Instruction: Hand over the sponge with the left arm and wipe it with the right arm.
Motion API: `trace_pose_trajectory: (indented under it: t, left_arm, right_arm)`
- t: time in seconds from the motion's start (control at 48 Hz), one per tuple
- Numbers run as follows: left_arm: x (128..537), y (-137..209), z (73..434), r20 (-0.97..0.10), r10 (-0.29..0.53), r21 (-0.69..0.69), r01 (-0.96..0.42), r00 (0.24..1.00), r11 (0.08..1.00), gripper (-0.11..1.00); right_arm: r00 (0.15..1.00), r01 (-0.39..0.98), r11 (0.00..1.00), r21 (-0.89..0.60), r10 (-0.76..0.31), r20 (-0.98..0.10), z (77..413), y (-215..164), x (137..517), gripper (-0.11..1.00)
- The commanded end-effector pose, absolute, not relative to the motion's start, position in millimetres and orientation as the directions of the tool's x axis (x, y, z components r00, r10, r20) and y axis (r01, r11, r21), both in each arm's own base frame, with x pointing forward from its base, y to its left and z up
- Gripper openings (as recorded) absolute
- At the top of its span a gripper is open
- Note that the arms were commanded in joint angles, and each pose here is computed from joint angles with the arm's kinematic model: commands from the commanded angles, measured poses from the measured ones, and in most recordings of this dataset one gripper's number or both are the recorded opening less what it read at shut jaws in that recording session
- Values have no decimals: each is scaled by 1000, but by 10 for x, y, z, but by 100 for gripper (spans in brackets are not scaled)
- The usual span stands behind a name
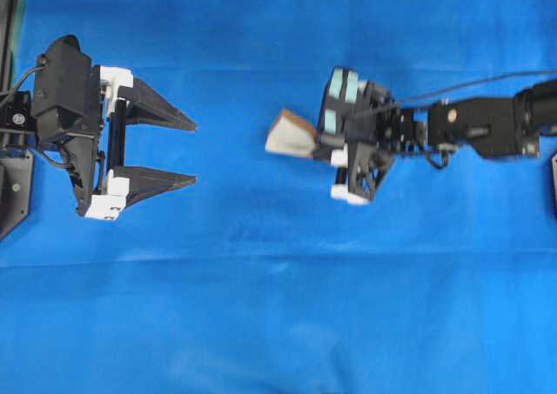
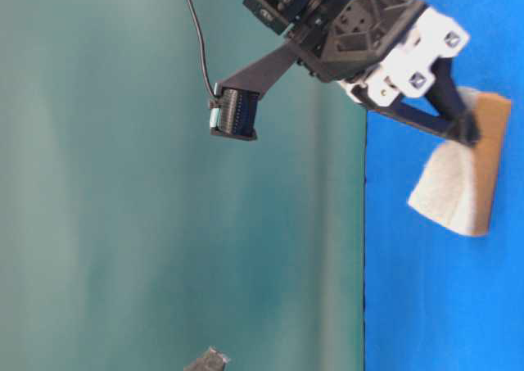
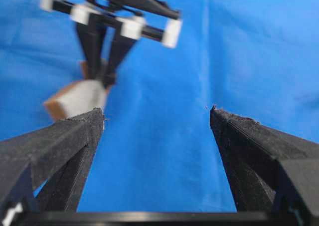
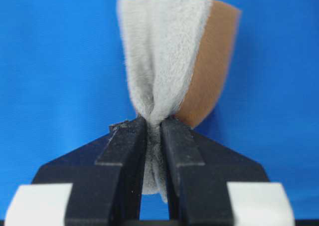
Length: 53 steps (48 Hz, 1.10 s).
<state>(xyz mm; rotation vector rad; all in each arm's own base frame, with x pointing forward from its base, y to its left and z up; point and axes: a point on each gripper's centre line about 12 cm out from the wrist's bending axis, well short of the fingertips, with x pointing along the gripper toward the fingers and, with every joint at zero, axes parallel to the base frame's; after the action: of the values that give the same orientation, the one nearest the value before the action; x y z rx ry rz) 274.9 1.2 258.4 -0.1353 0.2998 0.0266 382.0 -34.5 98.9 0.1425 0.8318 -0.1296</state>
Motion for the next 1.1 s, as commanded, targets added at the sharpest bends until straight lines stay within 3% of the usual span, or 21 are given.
trace_pose_trajectory:
  t: [0.0, 0.25, 0.542, 0.708, 1.084]
  left_arm:
    - [2766, 8, 2652, -268, 5, -129, -41, 963, 991, 83]
    - [2767, 8, 2656, -265, 5, -129, -40, 964, 991, 83]
    - [2767, 8, 2656, -265, 5, -129, -40, 964, 991, 83]
    - [2769, 8, 2651, -267, 5, -129, -41, 964, 991, 83]
    - [2769, 8, 2651, -267, 5, -129, -41, 964, 991, 83]
  right_arm:
    - [677, 106, 989, 101, 3, -736, 1044, 13, 3860, 17]
    - [655, 13, 989, 145, 102, -749, 1106, 600, 3880, 17]
    - [651, -20, 990, 139, 118, -750, 1167, 712, 3923, 17]
    - [646, 13, 992, 124, 86, -758, 1135, 525, 3918, 17]
    - [634, 177, 982, 64, -64, -771, 1019, -362, 3796, 17]
